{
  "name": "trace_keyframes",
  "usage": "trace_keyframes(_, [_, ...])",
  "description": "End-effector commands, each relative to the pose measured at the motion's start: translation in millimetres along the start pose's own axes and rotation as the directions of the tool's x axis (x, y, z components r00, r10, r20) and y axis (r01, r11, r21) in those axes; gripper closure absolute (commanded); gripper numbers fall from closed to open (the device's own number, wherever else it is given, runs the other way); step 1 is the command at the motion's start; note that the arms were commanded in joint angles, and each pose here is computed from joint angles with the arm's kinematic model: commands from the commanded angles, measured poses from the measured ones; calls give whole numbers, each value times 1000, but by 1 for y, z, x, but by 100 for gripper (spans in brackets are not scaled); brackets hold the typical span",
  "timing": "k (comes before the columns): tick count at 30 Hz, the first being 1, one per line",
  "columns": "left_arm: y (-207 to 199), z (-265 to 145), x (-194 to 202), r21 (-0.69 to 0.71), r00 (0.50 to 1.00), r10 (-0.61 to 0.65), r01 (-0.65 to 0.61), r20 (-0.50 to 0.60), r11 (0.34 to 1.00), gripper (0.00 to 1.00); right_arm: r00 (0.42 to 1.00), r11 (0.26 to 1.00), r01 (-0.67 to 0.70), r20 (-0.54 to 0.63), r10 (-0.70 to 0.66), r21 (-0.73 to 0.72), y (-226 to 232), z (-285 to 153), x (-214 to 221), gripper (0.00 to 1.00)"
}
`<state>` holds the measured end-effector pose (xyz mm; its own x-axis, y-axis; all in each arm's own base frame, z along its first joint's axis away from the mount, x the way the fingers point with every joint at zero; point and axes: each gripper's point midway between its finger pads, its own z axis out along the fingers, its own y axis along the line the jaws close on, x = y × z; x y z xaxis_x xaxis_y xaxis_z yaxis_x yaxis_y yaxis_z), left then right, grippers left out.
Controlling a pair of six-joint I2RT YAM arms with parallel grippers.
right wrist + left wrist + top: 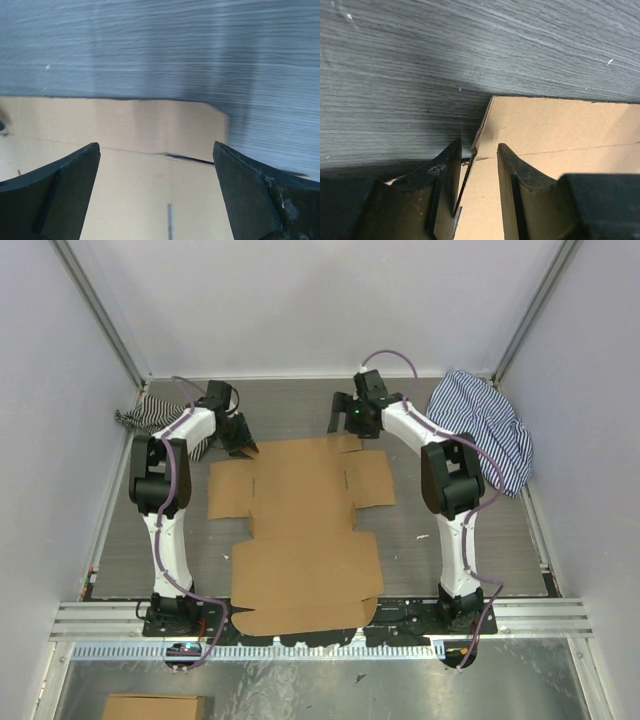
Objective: Fold the paper box
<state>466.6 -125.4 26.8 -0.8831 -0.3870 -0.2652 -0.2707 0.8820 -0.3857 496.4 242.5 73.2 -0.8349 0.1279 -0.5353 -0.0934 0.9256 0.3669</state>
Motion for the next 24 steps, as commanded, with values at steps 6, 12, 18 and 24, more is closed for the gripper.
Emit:
trace_keyframes(6, [-5, -20, -3, 5, 1000, 18, -18, 18, 1000, 58, 997, 996, -75, 37, 73, 50, -29, -17, -16, 0])
trace_keyframes(12, [-10, -26, -2, 26, 1000, 21, -22, 16, 999, 58, 997, 997, -81, -7, 81, 14, -28, -3, -1, 0])
trace_keyframes(18, [-10, -26, 0, 30, 1000, 20, -20, 10, 999, 57, 997, 997, -78, -16, 79, 15, -31, 5, 4, 0])
trace_keyframes(24, [-6, -25, 4, 19, 1000, 20, -20, 1, 1000, 58, 998, 995, -57, -12, 58, 78, -45, 13, 4, 1])
